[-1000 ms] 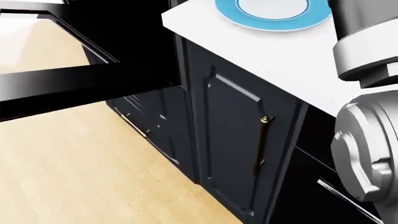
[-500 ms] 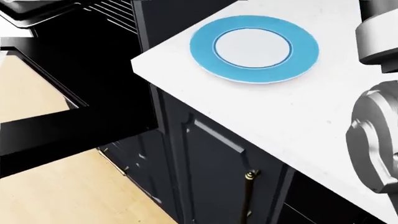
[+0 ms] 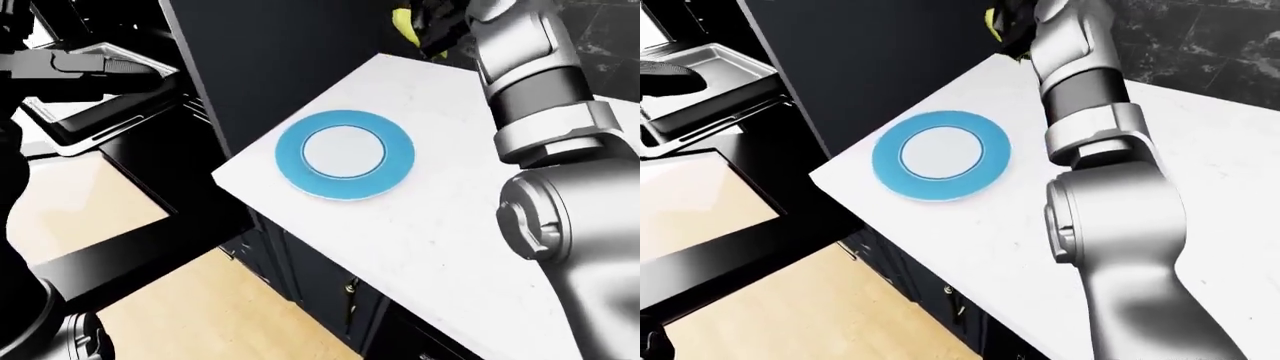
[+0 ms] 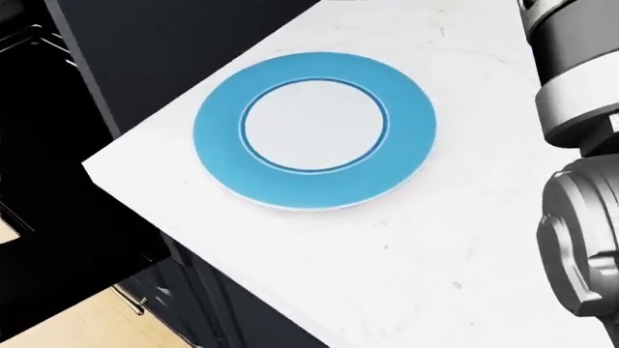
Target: Pick the corn from the top rack in the oven and place it on the plate on the counter.
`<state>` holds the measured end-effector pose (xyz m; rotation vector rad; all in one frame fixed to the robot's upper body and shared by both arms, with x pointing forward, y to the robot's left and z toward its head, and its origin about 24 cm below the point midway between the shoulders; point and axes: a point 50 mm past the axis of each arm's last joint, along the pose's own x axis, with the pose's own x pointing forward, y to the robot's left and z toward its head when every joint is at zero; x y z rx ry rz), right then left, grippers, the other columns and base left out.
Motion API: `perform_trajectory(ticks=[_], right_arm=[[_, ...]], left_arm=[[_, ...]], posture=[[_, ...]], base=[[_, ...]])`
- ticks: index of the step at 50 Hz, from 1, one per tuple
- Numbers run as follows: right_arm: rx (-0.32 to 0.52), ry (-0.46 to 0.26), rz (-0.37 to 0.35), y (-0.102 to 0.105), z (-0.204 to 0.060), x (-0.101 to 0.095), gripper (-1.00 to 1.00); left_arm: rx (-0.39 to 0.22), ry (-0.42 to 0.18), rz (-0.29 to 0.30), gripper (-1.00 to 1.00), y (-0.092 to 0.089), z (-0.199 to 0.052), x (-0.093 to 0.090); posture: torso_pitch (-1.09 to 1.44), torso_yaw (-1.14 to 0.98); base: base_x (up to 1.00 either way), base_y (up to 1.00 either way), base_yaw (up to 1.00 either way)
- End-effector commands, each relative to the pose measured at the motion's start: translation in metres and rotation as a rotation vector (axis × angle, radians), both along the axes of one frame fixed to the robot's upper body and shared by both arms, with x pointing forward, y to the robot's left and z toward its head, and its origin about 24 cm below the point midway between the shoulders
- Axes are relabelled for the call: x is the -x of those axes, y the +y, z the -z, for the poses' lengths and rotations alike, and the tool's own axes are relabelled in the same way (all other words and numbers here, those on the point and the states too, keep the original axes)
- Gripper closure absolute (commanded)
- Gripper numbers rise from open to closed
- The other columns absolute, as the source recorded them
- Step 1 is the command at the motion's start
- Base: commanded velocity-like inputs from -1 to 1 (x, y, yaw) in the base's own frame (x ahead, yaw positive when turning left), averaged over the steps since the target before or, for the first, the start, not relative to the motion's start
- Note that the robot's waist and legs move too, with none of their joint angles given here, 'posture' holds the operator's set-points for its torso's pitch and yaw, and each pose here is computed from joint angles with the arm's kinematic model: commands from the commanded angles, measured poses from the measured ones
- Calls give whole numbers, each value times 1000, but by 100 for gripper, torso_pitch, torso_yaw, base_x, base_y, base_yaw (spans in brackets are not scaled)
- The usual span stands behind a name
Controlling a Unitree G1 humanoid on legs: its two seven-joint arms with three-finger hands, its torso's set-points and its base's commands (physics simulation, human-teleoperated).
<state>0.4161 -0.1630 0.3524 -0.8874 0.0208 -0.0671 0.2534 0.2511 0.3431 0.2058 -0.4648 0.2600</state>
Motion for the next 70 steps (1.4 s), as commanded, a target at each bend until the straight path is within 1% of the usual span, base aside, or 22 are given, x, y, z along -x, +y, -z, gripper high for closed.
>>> perform_trajectory(ticks=[1,5,8,9,11,12,18,20,24,26,31,33,36,40,41,42,46,50,52,56,61,70], right_arm=[[28,-43,-40,9,-19,6,100],[101,21,-102,18,-13,5,100],[148,40,-137,24,-14,6,100],[195,51,-166,27,-15,7,100],[224,66,-187,30,-16,8,100],[284,74,-219,33,-17,9,100],[382,135,-275,39,-14,11,100],[454,145,-322,44,-15,14,100],[488,165,-351,49,-15,16,100],[546,185,-388,51,-14,17,100],[607,208,-472,56,-13,21,100],[630,206,-530,61,-13,23,100],[626,195,-551,64,-14,24,100],[655,194,-641,68,-7,25,100],[638,193,-632,69,-6,24,100],[653,205,-649,70,-3,24,100],[621,229,-691,76,7,24,100],[623,276,-787,86,19,31,100],[606,302,-772,86,26,31,100],[585,311,-801,91,37,30,100],[579,315,-785,91,44,25,100],[525,270,-765,96,48,20,100]], left_arm=[[-14,-76,-18,-100,2,-13,8],[-14,-74,-19,-100,2,-13,8],[-13,-76,-19,-100,3,-14,9],[-14,-77,-21,-100,3,-14,9],[-15,-77,-20,-100,3,-14,9],[-15,-76,-21,-100,3,-14,9],[-15,-74,-20,-100,3,-14,8],[-15,-77,-21,-100,3,-15,9],[-16,-78,-18,-100,1,-15,8],[-16,-80,-18,-100,1,-18,8],[-18,-81,-20,-100,1,-18,9],[-20,-79,-16,-100,0,-17,8],[-15,-78,-17,-100,1,-16,7],[-16,-78,-17,-100,3,-14,8],[-18,-80,-20,-100,4,-14,8],[-18,-80,-21,-100,4,-14,9],[-18,-77,-22,-100,5,-12,9],[-17,-77,-22,-100,5,-12,8],[-19,-76,-21,-100,5,-11,9],[-17,-78,-24,-100,5,-12,10],[-16,-79,-25,-100,5,-12,10],[-19,-78,-27,-100,6,-12,9]], posture=[[0,0],[0,0],[0,0],[0,0],[0,0],[0,0],[0,0],[0,0],[0,0],[0,0],[0,0],[0,0],[0,0],[0,0],[0,0],[0,0],[0,0],[0,0],[0,0],[0,0],[0,0],[0,0]], base=[[0,0,0],[0,0,0],[0,0,0],[0,0,0],[0,0,0],[0,0,0],[0,0,0],[0,0,0],[0,0,0],[0,0,0],[0,0,0],[0,0,0],[0,0,0],[0,0,0],[0,0,0],[0,0,0],[0,0,0],[0,0,0],[0,0,0],[0,0,0],[0,0,0],[0,0,0]])
